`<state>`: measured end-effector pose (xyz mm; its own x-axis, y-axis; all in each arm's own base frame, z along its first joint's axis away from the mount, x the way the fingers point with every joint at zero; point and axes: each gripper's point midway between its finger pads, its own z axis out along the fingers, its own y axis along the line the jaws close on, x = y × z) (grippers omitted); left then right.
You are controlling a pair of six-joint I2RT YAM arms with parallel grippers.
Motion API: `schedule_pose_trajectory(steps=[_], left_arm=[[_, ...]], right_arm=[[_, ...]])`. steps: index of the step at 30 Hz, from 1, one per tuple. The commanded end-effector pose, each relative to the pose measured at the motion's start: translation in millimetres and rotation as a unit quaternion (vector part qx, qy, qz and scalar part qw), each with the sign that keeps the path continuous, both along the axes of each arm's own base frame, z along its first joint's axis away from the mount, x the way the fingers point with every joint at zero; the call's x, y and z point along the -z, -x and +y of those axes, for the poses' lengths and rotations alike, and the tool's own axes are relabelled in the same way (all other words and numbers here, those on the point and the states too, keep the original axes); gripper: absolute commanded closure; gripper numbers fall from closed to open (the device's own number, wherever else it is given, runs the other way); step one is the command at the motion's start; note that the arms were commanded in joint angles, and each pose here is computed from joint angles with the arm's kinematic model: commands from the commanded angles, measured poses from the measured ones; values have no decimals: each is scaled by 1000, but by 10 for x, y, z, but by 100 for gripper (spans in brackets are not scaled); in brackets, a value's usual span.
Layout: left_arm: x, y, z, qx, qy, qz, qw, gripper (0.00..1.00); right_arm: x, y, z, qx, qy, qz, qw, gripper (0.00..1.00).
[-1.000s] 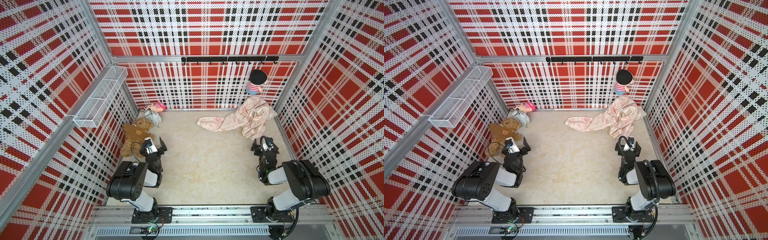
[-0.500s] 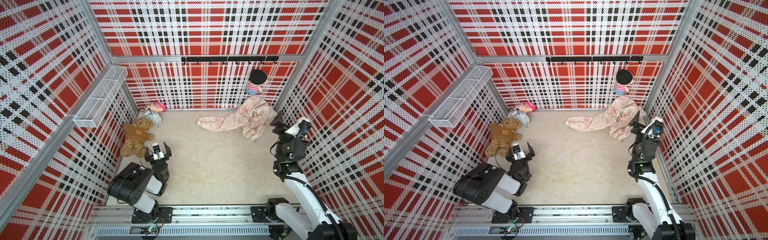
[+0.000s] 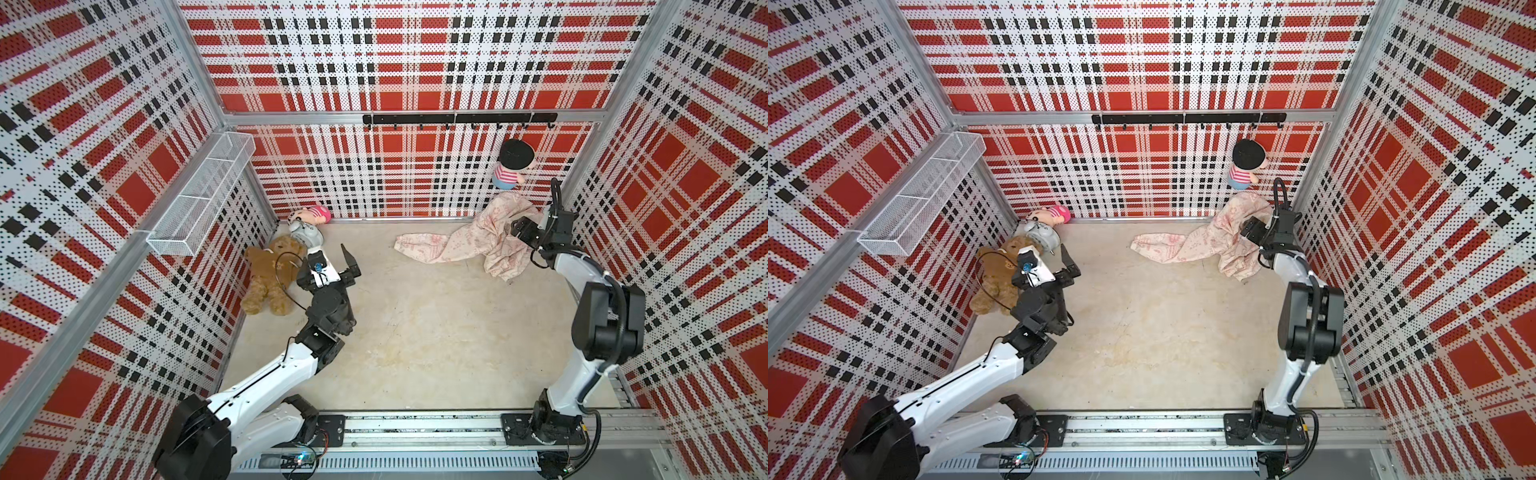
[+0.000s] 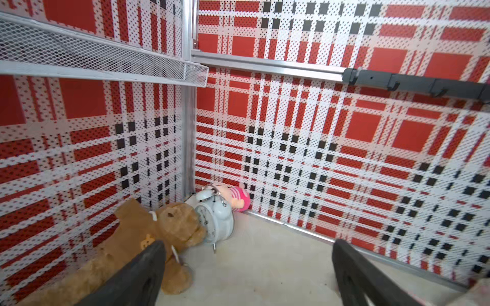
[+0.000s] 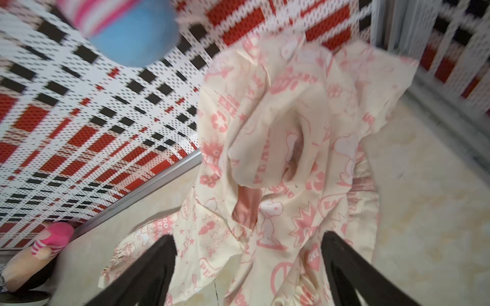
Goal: Unzip the jacket
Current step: Move the jacket to the center of the board.
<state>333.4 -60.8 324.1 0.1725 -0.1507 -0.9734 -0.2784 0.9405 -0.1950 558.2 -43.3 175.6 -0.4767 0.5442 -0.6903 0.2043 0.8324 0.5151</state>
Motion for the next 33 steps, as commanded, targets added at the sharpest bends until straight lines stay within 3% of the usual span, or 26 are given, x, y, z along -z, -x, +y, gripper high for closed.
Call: schedule_pose_trajectory(steps=[1,7,12,15,16,17,22,27,33], left_arm=[[212,-130,-253,82,7,53,995,2],[360,-260,-700,176,-33,103,978,2],[531,-294,-981,262,-6,110,959,2],[641,-403,-960,247,22,119,961,2],[673,-448,-938,237,33,123,963,2],[711,-488,-942,238,44,128,962,2],[767,-594,-1081,273,102,132,947,2],[820,-635,-1292,311,114,150,932,2],[853,-538,-1539,331,115,156,923,2]], right_arm=[[327,-111,214,-26,-79,66,994,13],[856,-200,235,-2,-46,133,990,15],[1260,-143,359,0,-39,169,985,21],[1386,-180,500,-12,-38,178,983,39],[1400,-198,558,-18,-41,179,983,51],[1420,-201,619,-25,-45,180,982,64],[1313,-90,904,-57,-33,176,982,98],[957,283,1217,-108,-17,155,982,100],[714,1066,1824,-183,-6,143,973,100]])
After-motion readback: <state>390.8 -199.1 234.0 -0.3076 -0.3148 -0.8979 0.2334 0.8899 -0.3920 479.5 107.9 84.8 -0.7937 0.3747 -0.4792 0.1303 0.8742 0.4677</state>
